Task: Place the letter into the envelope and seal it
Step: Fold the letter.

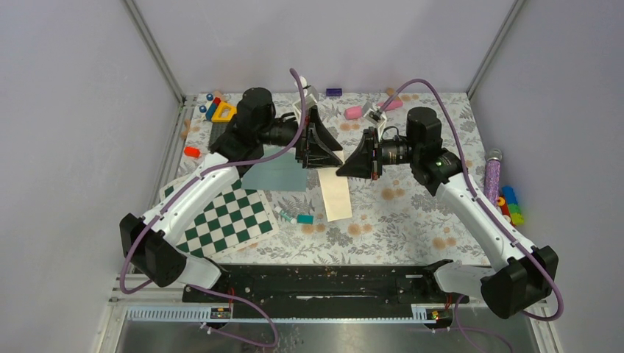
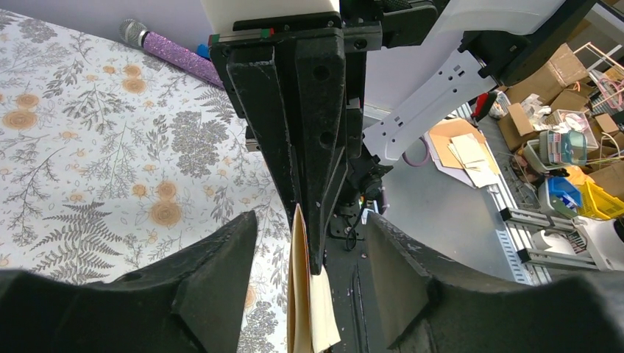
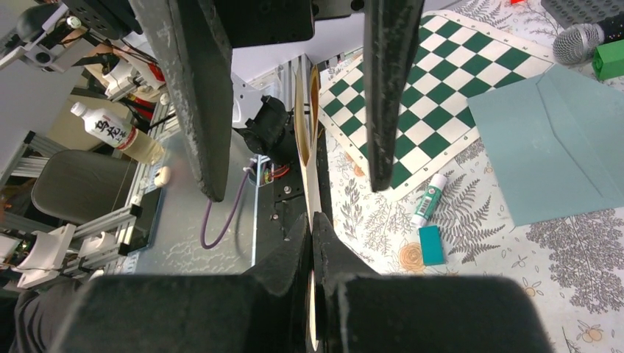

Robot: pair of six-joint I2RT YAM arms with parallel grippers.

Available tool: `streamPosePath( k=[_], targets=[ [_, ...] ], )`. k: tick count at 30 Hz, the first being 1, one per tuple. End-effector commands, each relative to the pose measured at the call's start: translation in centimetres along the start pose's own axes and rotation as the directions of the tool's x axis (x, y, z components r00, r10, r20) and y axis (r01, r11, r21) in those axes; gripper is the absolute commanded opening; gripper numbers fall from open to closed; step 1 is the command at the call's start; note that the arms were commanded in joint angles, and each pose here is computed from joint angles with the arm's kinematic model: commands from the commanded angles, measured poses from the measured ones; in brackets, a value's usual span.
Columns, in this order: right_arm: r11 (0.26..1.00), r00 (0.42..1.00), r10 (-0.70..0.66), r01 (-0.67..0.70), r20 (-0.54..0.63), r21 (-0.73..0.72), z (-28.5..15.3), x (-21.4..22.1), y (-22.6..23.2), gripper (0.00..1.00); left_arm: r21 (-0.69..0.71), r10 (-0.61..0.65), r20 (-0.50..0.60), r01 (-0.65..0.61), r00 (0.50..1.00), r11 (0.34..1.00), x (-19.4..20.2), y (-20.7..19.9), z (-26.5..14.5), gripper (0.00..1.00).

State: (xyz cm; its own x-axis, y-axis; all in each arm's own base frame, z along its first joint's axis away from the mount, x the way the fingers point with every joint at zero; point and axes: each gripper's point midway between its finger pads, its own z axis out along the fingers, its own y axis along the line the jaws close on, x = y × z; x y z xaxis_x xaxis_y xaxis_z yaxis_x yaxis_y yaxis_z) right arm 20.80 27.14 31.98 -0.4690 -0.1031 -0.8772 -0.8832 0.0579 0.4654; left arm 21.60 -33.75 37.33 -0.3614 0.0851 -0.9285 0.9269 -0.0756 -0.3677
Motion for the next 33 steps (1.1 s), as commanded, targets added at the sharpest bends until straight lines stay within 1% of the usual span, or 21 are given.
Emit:
streamPosePath(
  k=[1,2,4,5,8,12,16,19,20,22,23,26,28,33],
  targets=[
    [0.997,0.998,-0.058,0.059,0.022,-0.055,0.1,-1.3,1.8,0.0,0.026,0.055,0.01,-0.056,0.998,0.998,-0.4,-0.9,0.1,0.63],
    [0.997,0.998,-0.059,0.06,0.02,-0.056,0.1,-1.2,1.8,0.0,0.024,0.053,0.009,-0.054,0.999,0.998,-0.4,-0.8,0.2,0.68],
    [0.996,0.998,-0.063,0.064,0.017,-0.059,0.2,-1.0,1.9,0.0,0.026,0.05,0.008,-0.05,0.999,0.998,-0.5,-0.7,0.3,0.71],
    [0.996,0.998,-0.066,0.067,0.017,-0.061,0.1,-1.0,2.0,0.0,0.026,0.048,0.008,-0.048,0.999,0.999,-0.6,-0.6,0.3,0.71],
    [0.996,0.998,-0.067,0.068,0.012,-0.06,0.2,-0.8,2.0,0.0,0.03,0.042,0.008,-0.042,0.999,0.999,-0.8,-0.6,0.5,0.64],
    [0.996,0.998,-0.067,0.067,0.009,-0.058,0.3,-0.6,1.9,0.0,0.033,0.043,0.007,-0.043,0.999,0.999,-0.8,-0.6,0.6,0.51],
    [0.996,0.997,-0.073,0.073,0.008,-0.051,0.4,-0.7,1.8,0.0,0.034,0.044,0.004,-0.044,0.999,0.998,-0.7,-0.6,0.7,0.3],
    [0.996,0.997,-0.072,0.072,0.002,-0.044,0.4,-0.5,1.5,0.0,0.035,0.044,0.004,-0.044,0.999,0.998,-0.7,-0.7,0.7,0.1],
    [0.996,0.997,-0.074,0.074,-0.001,-0.04,0.4,-0.4,1.4,0.0,0.035,0.045,0.005,-0.045,0.999,0.998,-0.8,-0.7,0.7,0.0],
    [0.997,0.997,-0.077,0.076,-0.01,-0.034,0.4,-0.1,1.2,0.0,0.032,0.048,0.007,-0.048,0.999,0.998,-1.0,-0.8,0.7,0.0],
    [0.997,0.997,-0.076,0.076,-0.016,-0.031,0.4,0.0,1.1,0.02,0.029,0.048,0.006,-0.048,0.999,0.998,-1.1,-0.8,0.6,0.0],
    [0.997,0.997,-0.073,0.072,-0.033,-0.03,0.4,0.7,1.0,0.16,0.021,0.054,0.013,-0.054,0.998,0.998,-1.6,-0.9,0.3,0.0],
    [0.997,0.996,-0.074,0.073,-0.045,-0.029,0.2,1.2,1.0,0.22,0.016,0.059,0.024,-0.059,0.998,0.998,-2.1,-0.9,-0.1,0.0],
    [0.997,0.995,-0.071,0.07,-0.063,-0.022,0.0,2.3,0.9,0.23,0.012,0.059,0.055,-0.059,0.997,0.998,-3.3,-1.0,-0.8,0.0]
  ],
)
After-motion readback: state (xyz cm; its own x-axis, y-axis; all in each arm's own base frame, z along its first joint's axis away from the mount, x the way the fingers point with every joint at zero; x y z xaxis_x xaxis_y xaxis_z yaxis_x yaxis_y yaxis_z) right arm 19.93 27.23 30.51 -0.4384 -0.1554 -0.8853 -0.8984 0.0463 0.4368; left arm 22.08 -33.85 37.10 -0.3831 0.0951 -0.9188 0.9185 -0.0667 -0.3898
